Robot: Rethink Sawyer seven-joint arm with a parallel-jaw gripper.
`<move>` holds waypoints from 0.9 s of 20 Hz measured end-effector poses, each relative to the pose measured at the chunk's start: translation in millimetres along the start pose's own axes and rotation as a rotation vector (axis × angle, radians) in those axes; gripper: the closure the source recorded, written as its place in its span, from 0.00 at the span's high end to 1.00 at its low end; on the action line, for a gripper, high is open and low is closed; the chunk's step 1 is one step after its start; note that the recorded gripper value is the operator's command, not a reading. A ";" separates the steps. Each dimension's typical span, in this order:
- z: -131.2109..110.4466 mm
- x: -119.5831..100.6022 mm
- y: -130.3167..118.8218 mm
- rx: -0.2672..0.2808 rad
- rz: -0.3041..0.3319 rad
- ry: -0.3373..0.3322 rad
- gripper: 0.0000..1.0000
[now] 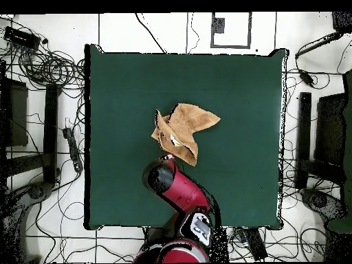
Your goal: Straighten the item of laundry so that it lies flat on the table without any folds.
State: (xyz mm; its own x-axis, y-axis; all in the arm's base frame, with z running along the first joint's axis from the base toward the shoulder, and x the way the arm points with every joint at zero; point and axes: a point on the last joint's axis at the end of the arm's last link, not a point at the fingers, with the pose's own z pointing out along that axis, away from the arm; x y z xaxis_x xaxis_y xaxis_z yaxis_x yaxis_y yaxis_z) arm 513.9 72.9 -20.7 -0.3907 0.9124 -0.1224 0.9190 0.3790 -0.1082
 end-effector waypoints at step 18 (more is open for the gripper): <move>-93.3 18.9 33.5 -0.014 -0.075 0.059 1.00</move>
State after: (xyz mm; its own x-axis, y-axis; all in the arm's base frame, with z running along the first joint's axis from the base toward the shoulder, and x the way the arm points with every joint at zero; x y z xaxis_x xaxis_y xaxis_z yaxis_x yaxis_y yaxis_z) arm 542.2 117.3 65.4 -0.4549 0.8888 -0.0564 0.8882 0.4482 -0.1010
